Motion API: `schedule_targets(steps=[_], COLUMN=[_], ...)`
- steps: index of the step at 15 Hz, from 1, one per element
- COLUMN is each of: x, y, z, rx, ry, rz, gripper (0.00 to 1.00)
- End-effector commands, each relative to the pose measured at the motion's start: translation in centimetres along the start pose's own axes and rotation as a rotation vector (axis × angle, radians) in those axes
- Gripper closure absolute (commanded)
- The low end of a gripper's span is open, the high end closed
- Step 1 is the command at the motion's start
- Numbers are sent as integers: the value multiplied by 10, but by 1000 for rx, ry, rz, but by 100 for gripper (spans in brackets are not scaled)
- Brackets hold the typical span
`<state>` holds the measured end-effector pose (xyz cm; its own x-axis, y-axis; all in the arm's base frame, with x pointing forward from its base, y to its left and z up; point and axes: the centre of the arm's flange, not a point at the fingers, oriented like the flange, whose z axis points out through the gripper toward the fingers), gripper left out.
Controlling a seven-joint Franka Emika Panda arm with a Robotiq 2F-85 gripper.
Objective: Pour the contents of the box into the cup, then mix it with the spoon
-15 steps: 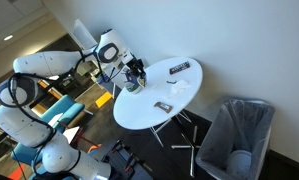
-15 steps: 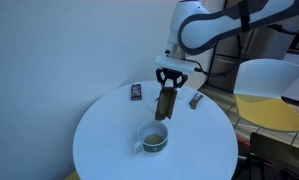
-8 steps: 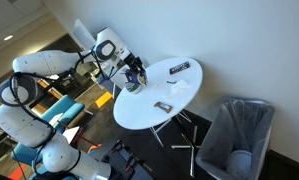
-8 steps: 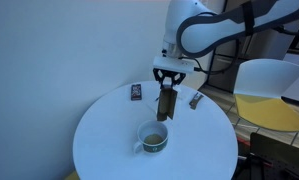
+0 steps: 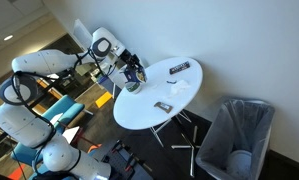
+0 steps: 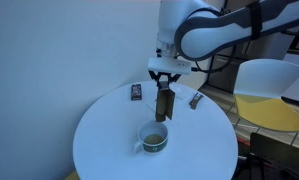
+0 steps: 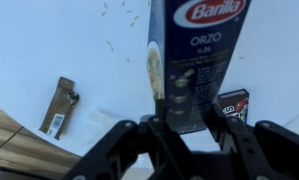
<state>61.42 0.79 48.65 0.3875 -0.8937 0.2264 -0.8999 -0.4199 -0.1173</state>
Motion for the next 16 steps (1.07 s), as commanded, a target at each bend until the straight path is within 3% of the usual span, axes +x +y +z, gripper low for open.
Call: schedule_targets(steps=[1, 16], x=[-12, -58], y=[-9, -27], z=[-17, -22], rx=[-24, -89], ry=[45, 220], rz=[-13, -110], gripper=[81, 81])
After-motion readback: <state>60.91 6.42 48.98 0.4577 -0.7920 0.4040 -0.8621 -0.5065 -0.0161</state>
